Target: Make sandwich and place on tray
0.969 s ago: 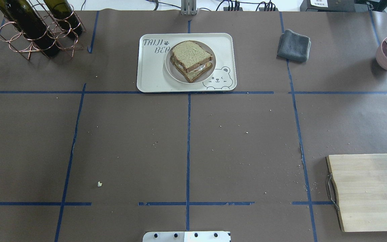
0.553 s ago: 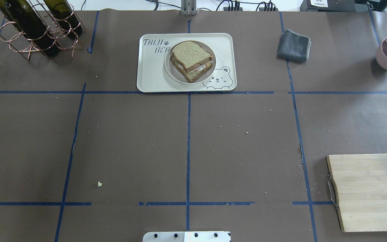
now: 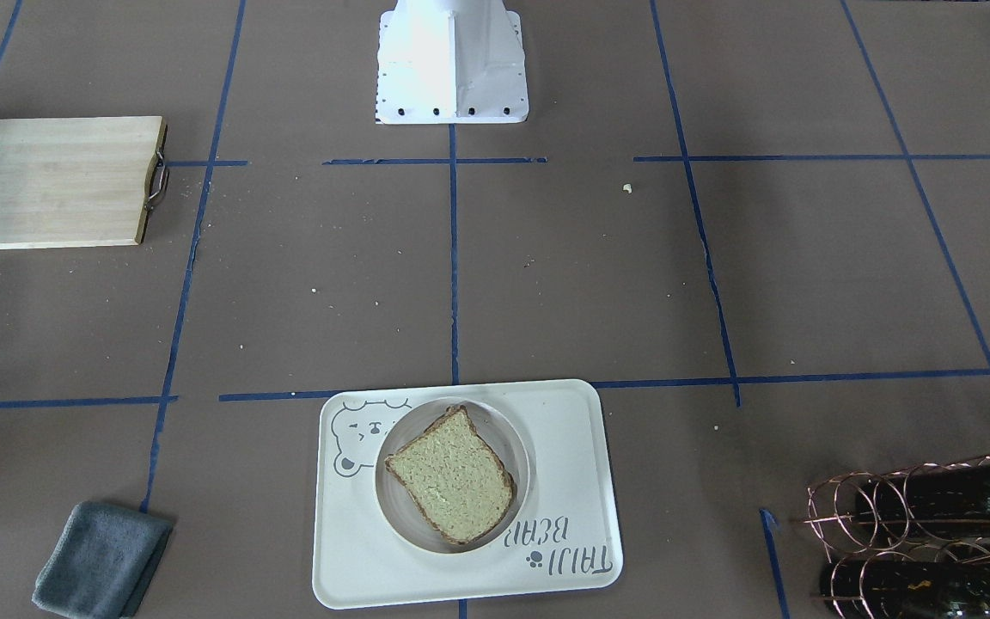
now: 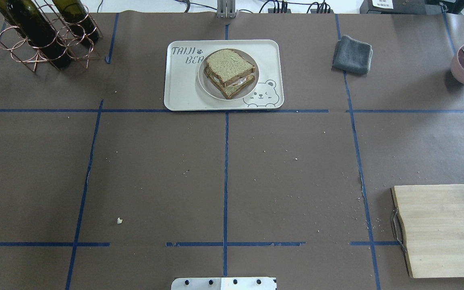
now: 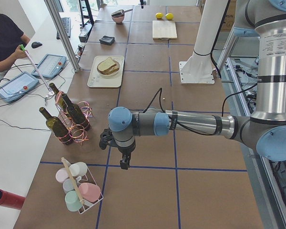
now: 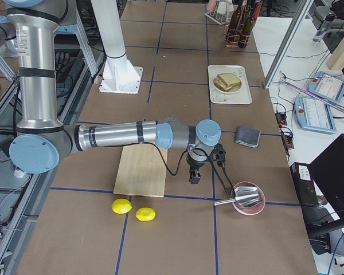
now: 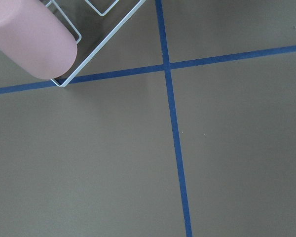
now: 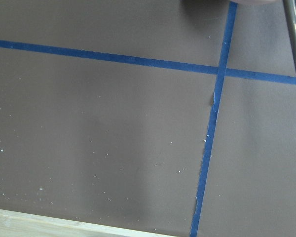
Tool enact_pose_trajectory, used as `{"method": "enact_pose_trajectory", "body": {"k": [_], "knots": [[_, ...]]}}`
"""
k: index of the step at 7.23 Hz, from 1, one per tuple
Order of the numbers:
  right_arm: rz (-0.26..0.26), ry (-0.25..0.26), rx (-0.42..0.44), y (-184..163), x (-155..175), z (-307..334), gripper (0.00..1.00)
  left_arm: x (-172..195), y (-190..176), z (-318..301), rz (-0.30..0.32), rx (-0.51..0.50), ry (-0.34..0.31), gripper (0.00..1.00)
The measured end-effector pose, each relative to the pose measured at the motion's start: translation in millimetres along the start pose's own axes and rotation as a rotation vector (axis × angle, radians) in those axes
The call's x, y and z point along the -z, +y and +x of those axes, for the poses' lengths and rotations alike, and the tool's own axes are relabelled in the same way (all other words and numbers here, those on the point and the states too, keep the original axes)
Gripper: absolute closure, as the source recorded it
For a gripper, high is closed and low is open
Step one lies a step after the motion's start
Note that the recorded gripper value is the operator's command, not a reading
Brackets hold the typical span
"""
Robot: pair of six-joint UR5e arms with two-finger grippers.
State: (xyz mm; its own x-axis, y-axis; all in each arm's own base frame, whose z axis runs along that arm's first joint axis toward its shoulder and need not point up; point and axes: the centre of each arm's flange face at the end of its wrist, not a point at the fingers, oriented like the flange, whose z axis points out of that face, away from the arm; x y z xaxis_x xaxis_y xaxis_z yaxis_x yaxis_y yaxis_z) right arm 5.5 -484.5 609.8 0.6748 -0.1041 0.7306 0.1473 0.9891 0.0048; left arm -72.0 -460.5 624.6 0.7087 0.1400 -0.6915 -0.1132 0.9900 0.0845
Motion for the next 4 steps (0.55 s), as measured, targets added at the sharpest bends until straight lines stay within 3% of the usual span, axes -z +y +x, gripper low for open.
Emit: {"method": "enact_pose_trajectory", "body": {"k": [4], "knots": [[0.019,0.000,0.001,0.8,-0.6,0.7,0.00,-3.6,1.8,-3.0,-0.007,0.007,0.003,0.00]]}}
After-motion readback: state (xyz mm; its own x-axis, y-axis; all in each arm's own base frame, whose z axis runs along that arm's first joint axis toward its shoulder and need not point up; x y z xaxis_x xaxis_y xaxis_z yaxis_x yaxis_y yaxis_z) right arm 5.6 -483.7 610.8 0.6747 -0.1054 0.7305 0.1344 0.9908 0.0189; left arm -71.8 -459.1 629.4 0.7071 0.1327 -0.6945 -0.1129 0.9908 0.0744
